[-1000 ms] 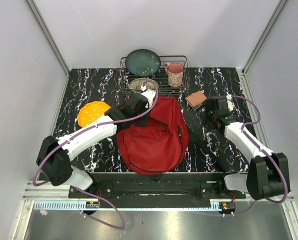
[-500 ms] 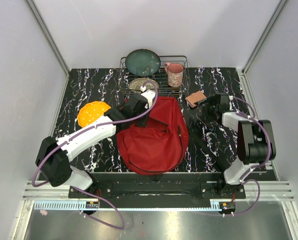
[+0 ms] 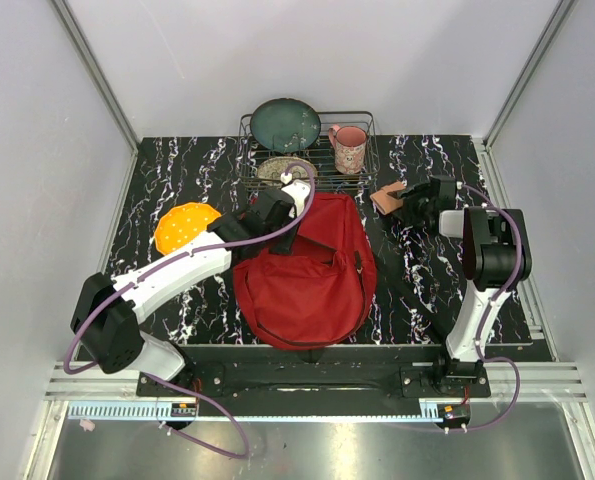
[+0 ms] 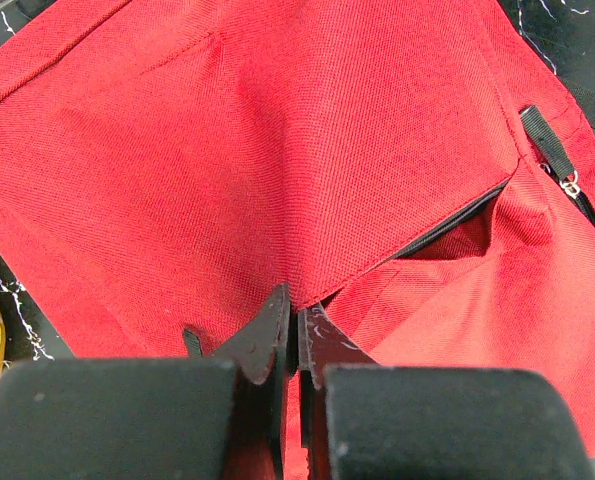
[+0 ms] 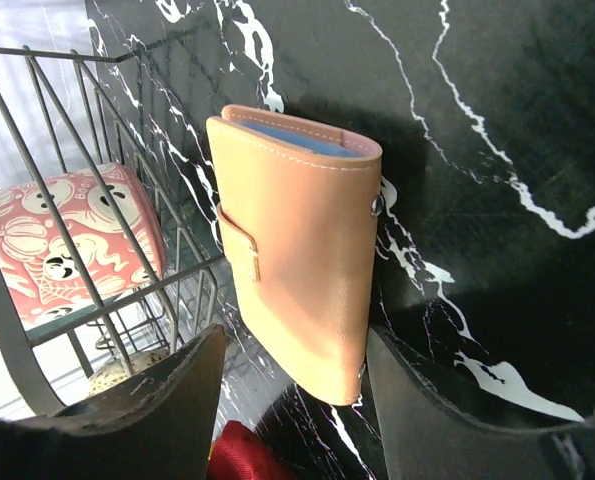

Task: Pack the student bag
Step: Pick up the personal item from the center of the board.

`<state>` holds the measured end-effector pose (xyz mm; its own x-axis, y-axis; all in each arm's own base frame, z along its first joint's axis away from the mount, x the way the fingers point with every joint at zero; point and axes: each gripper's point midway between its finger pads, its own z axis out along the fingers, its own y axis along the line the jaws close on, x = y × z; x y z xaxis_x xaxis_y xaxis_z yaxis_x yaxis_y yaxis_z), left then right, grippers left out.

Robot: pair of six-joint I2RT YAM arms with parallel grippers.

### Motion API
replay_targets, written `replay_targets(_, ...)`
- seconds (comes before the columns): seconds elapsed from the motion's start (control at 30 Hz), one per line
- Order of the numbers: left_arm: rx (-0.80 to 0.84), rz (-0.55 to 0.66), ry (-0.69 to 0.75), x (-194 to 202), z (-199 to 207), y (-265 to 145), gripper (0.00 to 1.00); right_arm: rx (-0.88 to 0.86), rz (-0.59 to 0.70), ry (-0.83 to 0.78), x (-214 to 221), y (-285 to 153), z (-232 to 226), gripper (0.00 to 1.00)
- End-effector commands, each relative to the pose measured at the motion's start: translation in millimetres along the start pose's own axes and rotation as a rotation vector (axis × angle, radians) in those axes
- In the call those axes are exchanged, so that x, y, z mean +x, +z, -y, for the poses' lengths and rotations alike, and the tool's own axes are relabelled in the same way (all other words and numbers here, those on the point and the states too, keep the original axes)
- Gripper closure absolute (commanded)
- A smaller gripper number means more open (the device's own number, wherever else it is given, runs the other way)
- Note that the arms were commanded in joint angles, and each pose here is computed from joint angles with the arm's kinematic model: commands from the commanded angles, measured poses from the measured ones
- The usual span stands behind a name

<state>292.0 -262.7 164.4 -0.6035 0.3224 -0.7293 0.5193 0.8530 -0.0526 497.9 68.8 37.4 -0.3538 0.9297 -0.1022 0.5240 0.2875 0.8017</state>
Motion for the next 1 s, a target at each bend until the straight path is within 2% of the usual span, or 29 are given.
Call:
replay_targets(0.0,0.039,0.084,-0.011,-25.9,5.5,-13.3,1.0,0.035,0.019,-0.043,-7.7,10.0,5.5,0.36)
replay_targets(0.1,0.045,0.081,-0.011,-25.6,7.1,-12.1,1.0,0.038,0.003,-0.062,-5.1,14.5,10.8,0.42)
replay_targets(0.13,0.043,0.08,-0.01,-25.3,6.4,-11.6,1.0,0.041,-0.01,-0.062,-2.8,16.1,13.5,0.51)
replay_targets(0.37,0.051,0.071,-0.014,-22.3,8.2,-10.6,1.0,0.02,-0.022,-0.118,-1.0,15.7,11.6,0.79)
replay_targets(0.47,0.051,0.069,-0.02,-21.6,7.9,-10.8,1.0,0.026,-0.025,-0.144,-1.1,14.2,11.7,0.99)
replay_targets(0.73,0.044,0.063,-0.026,-16.6,6.4,-11.6,1.0,-0.005,-0.048,-0.222,12.5,-23.9,9.1,1.0)
replay_targets(0.97,0.032,0.054,-0.022,-12.8,4.0,-11.5,1.0,-0.033,-0.131,-0.319,39.0,-65.9,18.5,1.0)
